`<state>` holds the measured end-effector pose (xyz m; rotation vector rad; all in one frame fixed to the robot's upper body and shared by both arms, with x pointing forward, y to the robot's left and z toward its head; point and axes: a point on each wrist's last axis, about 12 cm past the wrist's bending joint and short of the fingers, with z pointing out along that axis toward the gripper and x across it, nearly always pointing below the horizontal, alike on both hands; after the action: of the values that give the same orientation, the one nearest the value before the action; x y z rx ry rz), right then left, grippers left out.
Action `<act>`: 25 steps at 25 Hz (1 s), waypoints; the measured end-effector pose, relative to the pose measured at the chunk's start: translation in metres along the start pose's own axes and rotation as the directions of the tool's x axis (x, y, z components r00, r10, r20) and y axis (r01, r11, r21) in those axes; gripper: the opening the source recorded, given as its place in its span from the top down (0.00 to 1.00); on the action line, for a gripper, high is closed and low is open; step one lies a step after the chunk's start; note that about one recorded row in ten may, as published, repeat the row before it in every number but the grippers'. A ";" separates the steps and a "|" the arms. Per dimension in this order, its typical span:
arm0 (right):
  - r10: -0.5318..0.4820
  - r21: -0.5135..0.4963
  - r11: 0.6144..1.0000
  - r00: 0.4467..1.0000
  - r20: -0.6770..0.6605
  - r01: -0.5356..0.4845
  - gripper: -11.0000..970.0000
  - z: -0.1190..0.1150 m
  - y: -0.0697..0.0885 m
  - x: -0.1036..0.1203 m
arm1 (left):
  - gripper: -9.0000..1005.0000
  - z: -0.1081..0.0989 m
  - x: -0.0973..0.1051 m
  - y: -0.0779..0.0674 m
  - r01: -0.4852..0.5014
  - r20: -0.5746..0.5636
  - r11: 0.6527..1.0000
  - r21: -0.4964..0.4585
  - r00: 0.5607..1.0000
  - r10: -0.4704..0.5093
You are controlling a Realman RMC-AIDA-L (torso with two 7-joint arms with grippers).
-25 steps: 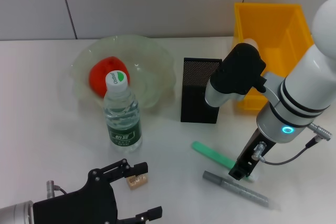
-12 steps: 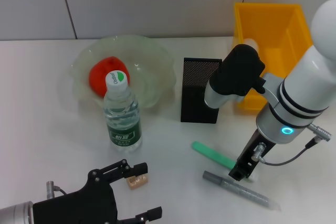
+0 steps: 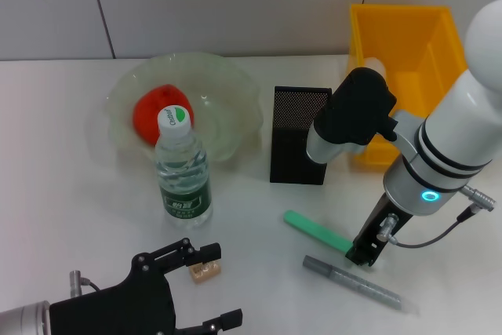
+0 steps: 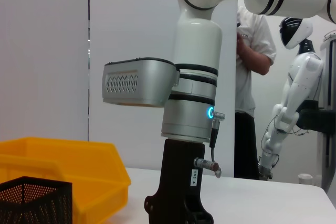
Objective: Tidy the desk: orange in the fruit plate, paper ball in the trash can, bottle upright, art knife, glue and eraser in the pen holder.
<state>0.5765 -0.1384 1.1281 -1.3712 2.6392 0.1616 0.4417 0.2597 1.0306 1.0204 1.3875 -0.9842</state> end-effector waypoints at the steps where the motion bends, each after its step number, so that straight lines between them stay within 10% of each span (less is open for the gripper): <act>1: -0.001 -0.001 1.000 1.000 0.002 0.001 0.80 -0.001 0.000 0.000 | 0.20 0.000 0.000 0.000 0.000 0.000 1.000 0.000 1.000 0.000; 25: -0.154 0.072 0.986 0.987 0.040 0.151 0.82 -0.110 -0.009 0.018 | 0.20 0.001 -0.001 0.000 0.003 0.002 1.000 0.004 1.000 -0.003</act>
<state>0.5629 -0.1766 1.2324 -1.5209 2.4661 0.0810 0.4421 0.2587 1.0311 1.0202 1.3860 -0.9907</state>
